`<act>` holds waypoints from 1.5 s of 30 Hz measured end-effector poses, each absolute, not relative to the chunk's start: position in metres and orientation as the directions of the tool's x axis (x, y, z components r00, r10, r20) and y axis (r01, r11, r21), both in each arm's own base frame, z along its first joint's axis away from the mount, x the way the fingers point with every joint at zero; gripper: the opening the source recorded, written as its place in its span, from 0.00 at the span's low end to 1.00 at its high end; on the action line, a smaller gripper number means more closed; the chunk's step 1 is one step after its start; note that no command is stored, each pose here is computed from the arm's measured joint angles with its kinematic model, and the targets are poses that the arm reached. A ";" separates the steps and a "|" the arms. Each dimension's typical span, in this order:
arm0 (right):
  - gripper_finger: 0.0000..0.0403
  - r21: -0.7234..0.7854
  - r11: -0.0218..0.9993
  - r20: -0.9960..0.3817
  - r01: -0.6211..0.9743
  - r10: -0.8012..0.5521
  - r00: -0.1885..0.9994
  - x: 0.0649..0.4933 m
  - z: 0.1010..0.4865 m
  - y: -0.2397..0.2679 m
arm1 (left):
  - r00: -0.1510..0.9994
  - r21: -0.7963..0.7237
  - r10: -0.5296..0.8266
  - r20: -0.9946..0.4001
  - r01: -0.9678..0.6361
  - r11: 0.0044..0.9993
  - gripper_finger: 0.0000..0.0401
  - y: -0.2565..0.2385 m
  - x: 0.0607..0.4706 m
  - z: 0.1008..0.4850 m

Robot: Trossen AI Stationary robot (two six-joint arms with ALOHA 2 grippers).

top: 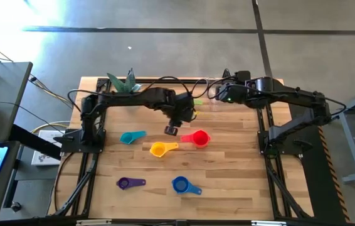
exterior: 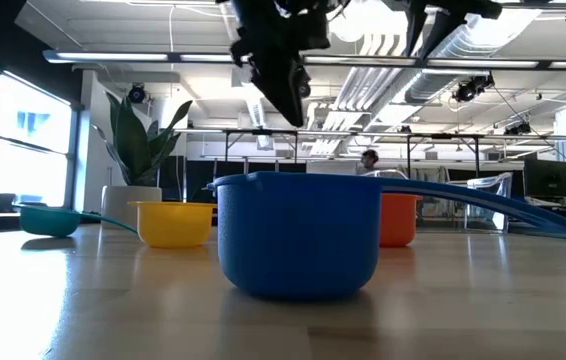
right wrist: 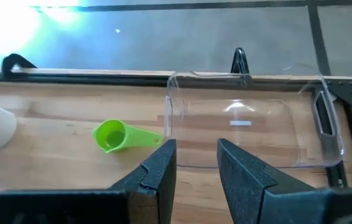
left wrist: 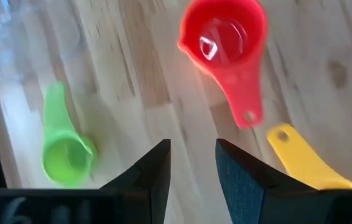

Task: Nest measuring cups in basket
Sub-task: Stack the blue measuring cup on top of the red measuring cup

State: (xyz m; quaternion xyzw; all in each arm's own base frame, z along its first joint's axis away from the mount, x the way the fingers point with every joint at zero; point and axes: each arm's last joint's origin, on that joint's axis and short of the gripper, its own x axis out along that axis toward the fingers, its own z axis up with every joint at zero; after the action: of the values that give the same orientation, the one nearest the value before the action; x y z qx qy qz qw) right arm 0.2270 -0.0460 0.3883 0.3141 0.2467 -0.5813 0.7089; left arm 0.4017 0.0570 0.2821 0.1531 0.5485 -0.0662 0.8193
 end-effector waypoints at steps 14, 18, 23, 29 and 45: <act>0.27 0.265 0.267 -0.787 0.926 -0.495 0.368 0.238 0.389 -0.024 | 0.378 0.048 -0.021 -0.926 0.171 0.984 0.29 0.048 0.334 0.299; 0.27 0.304 0.292 -0.779 0.907 -0.473 0.412 0.241 0.390 -0.014 | 0.361 0.025 -0.023 -0.932 0.128 0.991 0.29 0.045 0.314 0.288; 0.27 0.345 0.342 -0.801 0.874 -0.377 0.464 0.250 0.387 -0.001 | 0.340 -0.009 -0.026 -0.940 0.052 0.999 0.29 0.042 0.293 0.277; 0.27 0.388 0.404 -0.831 0.829 -0.236 0.504 0.261 0.381 0.018 | 0.348 -0.040 -0.028 -0.937 -0.028 0.999 0.29 0.033 0.275 0.278; 0.27 0.452 0.601 -0.813 0.659 -0.027 0.582 0.290 0.363 0.084 | 0.447 -0.174 -0.063 -0.892 -0.211 0.962 0.29 0.000 0.245 0.306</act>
State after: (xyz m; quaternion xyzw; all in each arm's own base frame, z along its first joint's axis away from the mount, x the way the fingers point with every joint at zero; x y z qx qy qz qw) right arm 0.2899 0.0838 0.3632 0.3916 0.4036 -0.2147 0.7985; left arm 0.2445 -0.0001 0.3062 -0.1307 0.5238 0.0441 0.8406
